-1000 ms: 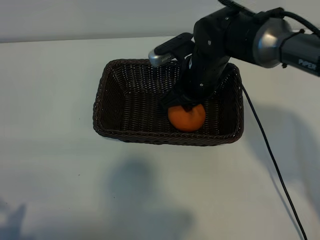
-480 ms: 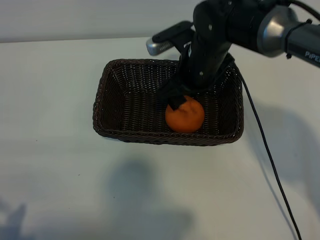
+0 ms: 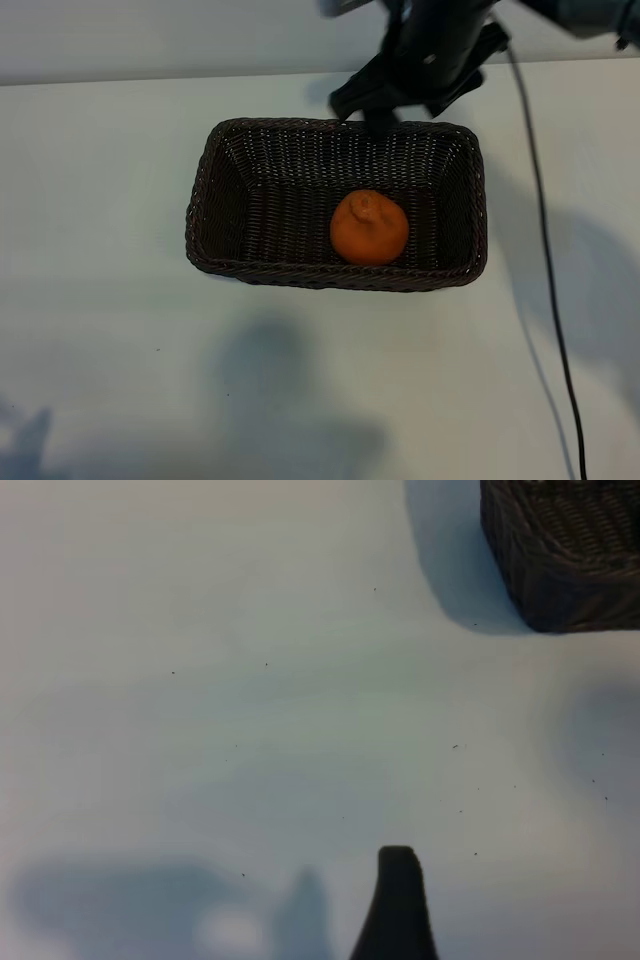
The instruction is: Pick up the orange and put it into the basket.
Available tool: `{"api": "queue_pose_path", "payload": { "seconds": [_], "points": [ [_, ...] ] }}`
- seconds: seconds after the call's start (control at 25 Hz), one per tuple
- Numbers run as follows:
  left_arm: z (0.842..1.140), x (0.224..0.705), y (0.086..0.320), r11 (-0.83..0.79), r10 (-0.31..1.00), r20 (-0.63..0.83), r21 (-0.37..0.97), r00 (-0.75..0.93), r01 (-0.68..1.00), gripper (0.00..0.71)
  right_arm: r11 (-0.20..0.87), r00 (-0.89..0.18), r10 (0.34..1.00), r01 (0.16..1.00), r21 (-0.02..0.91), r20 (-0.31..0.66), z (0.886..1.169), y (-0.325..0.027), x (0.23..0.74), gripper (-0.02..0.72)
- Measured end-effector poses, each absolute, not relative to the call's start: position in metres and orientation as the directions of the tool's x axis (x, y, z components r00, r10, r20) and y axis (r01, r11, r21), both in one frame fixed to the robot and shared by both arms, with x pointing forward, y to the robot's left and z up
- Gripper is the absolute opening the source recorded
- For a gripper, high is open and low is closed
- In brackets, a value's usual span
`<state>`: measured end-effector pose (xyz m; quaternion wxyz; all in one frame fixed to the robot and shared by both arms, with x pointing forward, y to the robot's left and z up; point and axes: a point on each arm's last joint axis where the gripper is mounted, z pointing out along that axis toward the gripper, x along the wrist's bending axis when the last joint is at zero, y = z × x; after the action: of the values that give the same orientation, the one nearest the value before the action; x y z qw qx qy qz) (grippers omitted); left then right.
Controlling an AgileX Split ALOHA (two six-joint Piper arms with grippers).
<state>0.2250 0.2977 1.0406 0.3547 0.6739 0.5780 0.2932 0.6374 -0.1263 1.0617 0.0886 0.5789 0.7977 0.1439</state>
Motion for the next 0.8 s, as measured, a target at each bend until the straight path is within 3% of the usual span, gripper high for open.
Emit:
{"api": "queue_pose_path", "payload": {
  "seconds": [0.16,0.52,0.64,0.8],
  "points": [
    [1.041,0.225,0.298,-0.080,0.987,-0.015,0.817,0.160,0.571,0.588,0.196,-0.213,0.977,0.923,0.331,0.016,1.062,-0.178,0.656,0.600],
    [1.041,0.225,0.298,-0.080,0.987,-0.015,0.817,0.160,0.571,0.588,-0.163,0.174,0.985,0.931,0.325,-0.005,1.062,-0.361,0.668,0.599],
    [1.041,0.225,0.298,-0.080,0.987,-0.015,0.817,0.160,0.571,0.588,-0.251,0.262,0.965,0.917,0.310,0.006,1.061,-0.404,0.659,0.598],
    [1.041,0.225,0.298,-0.080,0.987,-0.015,0.817,0.160,0.571,0.588,-0.314,0.311,0.949,0.901,0.299,0.060,1.061,-0.432,0.650,0.598]
  ]
}}
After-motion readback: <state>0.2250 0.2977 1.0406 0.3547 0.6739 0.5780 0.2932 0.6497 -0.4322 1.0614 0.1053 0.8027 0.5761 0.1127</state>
